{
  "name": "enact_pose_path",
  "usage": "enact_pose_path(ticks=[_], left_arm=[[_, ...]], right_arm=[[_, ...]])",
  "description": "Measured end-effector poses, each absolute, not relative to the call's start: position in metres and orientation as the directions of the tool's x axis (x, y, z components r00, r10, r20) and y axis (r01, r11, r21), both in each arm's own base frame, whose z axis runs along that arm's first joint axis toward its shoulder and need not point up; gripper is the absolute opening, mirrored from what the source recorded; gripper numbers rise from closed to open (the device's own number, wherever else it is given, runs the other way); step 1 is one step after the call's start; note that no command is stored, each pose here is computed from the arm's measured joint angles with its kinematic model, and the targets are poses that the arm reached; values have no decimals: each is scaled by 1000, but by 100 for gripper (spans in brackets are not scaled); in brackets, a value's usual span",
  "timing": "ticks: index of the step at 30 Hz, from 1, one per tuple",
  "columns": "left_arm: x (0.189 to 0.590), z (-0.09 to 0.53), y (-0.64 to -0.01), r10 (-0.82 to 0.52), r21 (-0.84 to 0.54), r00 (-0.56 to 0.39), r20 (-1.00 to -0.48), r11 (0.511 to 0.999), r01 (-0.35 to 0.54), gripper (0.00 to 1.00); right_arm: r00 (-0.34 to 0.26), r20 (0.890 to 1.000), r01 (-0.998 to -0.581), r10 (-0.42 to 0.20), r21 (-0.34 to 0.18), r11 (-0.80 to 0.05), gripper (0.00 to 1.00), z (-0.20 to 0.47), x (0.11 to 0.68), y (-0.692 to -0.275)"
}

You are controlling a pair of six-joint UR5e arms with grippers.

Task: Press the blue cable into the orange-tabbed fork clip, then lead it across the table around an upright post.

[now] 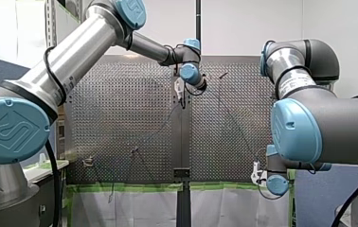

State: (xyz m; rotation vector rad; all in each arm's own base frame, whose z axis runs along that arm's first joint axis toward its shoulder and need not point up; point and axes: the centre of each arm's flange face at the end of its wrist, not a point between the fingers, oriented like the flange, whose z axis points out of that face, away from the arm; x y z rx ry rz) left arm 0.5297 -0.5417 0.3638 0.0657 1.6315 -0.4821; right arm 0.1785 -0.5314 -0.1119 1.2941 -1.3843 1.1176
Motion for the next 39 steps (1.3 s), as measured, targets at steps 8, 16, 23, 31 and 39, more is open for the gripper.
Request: enact_pose_path(ticks=[8,16,23,31,39], left_arm=[[531,364,-539,-238,-263,-120,-964,919,294,100],[534,365,-535,-244,-259,-91,-966,933,250,100],[536,368,-533,-262,-269,-59,-963,938,217,100],[537,369,-533,-269,-273,-50,-962,938,214,100],[537,369,-533,-264,-268,-47,-963,940,213,100]], right_arm=[[-39,989,-999,-143,-34,37,0,-106,179,-549],[-37,989,-999,-141,-32,38,0,-116,178,-562],[-33,989,-999,-143,-28,42,0,-130,176,-572],[-22,992,-999,-126,-18,33,0,-128,177,-582],[-9,992,-1000,-125,-8,6,0,-127,180,-584]])
